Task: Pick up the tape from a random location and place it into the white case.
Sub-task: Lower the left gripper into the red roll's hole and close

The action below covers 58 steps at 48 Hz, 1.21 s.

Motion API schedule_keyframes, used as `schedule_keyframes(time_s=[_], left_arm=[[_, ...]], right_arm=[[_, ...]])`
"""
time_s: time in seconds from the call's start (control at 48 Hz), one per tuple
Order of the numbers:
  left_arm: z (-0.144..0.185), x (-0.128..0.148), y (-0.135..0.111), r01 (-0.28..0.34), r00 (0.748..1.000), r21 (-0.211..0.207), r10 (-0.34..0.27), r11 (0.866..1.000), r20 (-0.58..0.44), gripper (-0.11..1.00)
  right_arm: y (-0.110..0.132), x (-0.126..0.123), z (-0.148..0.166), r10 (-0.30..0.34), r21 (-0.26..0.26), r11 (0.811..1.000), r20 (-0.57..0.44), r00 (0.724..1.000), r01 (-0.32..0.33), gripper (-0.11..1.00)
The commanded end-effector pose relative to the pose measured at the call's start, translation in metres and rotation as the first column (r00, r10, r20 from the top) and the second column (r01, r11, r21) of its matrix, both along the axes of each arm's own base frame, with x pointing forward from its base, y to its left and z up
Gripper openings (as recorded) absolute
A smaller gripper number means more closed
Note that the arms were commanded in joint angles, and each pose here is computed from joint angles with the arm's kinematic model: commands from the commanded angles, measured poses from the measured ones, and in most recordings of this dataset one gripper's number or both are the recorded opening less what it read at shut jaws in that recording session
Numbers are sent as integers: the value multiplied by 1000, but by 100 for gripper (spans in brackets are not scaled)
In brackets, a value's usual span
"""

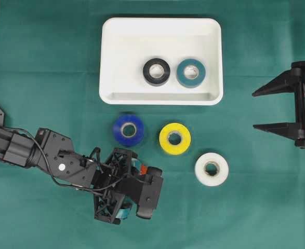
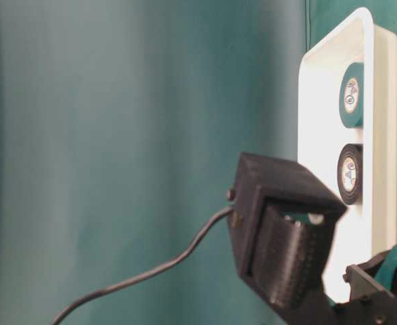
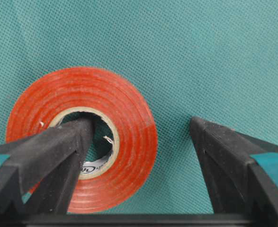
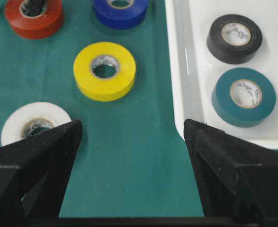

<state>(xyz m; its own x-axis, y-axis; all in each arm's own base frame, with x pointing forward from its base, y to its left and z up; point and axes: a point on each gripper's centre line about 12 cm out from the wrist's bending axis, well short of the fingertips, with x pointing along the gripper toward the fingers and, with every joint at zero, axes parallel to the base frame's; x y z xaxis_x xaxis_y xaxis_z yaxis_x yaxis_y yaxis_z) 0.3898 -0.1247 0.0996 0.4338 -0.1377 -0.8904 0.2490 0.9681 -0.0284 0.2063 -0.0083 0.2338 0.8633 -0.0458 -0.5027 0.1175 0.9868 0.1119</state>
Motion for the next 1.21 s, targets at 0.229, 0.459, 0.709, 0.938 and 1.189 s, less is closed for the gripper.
schedule_keyframes(time_s=[0.229, 0.459, 0.709, 0.938, 1.189], left_arm=[[7, 2, 1, -5, 1000, -7, 5, 1000, 24, 50], [7, 0, 6, -14, 1000, -6, 14, 1000, 21, 24], [7, 1, 6, -16, 1000, -7, 16, 1000, 22, 24], [22, 2, 7, -17, 999, -16, 18, 1000, 51, 24], [66, -4, 8, -14, 994, -33, 18, 999, 105, 24]], right_arm=[[0, 5, 6, -1, 1, 1000, 15, 1000, 1, 82], [0, 6, 5, -1, 1, 1000, 11, 1000, 1, 82], [0, 6, 5, -1, 0, 1000, 9, 1000, 1, 82], [0, 6, 5, -1, 0, 1000, 8, 1000, 1, 82], [0, 6, 5, -1, 0, 1000, 8, 1000, 1, 82]])
